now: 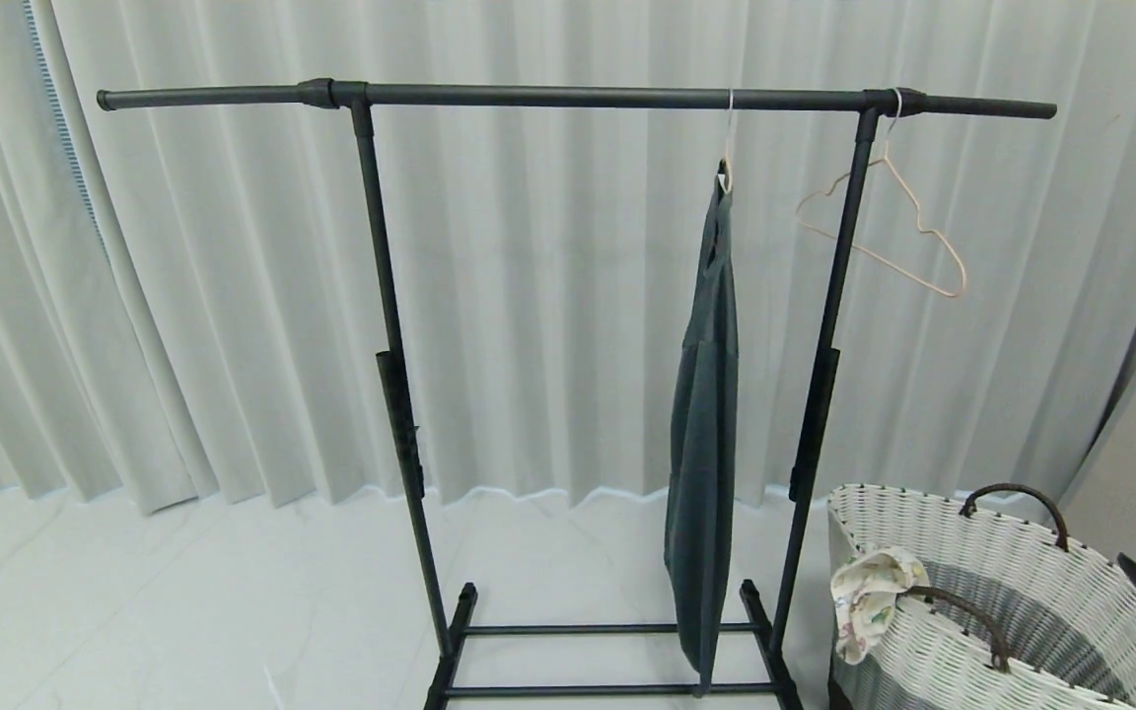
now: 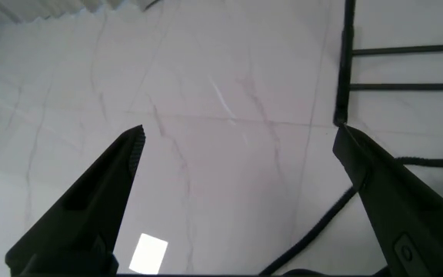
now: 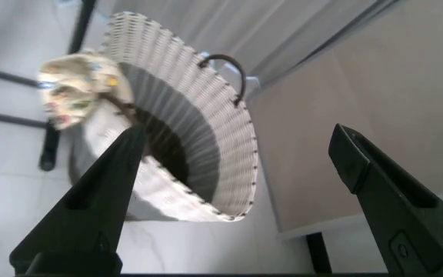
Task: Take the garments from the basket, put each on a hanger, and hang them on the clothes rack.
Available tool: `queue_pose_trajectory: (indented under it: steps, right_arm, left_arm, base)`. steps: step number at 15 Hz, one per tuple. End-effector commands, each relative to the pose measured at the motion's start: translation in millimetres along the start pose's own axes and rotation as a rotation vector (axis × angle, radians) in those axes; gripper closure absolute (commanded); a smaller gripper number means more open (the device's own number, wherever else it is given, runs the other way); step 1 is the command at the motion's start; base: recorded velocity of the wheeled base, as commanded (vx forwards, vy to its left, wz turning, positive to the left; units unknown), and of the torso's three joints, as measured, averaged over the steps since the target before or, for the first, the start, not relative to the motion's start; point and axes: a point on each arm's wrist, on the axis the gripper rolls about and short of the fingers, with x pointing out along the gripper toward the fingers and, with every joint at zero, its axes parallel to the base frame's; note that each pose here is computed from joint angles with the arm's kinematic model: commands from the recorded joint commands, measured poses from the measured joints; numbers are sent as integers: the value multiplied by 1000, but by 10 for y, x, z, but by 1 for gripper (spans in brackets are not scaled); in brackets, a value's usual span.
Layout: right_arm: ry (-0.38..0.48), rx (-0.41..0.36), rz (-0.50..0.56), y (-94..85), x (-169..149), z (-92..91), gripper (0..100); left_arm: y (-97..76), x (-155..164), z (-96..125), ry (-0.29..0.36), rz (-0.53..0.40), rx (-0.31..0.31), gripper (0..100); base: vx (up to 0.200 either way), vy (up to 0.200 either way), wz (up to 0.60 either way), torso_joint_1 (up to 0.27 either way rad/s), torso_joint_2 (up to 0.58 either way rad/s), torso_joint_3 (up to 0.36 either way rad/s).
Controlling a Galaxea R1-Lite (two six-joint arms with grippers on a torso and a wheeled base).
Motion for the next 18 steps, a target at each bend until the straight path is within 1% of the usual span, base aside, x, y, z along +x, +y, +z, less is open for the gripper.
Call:
queue_pose_trajectory:
  steps: [1,3,7,9,12,13,15,17,18]
  right_arm:
    - [6,-3,5,7,10,-3,0]
    - [3,-1,7,9,6,-4,0]
    - [0,-6,72,73,-4,-79,0]
    - [-9,-5,99,83,0,-83,0]
    - [-12,-6,179,138,28,-127,0]
    - [19,-13,226,198,69,-194,0]
    - [56,-5,297,297,137,-231,0]
    - [85,34,390,443,196,-222,0]
    - [124,34,428,521,227,-259,0]
  left_arm:
    - [-14,16,10,12,-21,23,0]
    - [-19,25,13,22,-24,29,0]
    - [-20,28,14,26,-25,28,0]
    - [-21,30,15,27,-25,29,0]
    - [-22,33,16,31,-25,31,0]
    - [-23,33,16,30,-28,32,0]
    - [-23,32,16,29,-27,32,0]
    - [-23,30,15,27,-28,32,0]
    - [-22,29,15,26,-28,31,0]
  base:
    - [0,-200,0,2,-2,12]
    - [200,-200,0,0,7,0]
    - [200,0,0,5,4,6]
    - [200,0,0,0,7,0]
    - [200,0,0,1,2,2]
    - [200,0,0,2,2,-2]
    - [200,0,0,5,7,2]
    - [0,0,0,0,0,0]
    - [0,0,0,0,0,0]
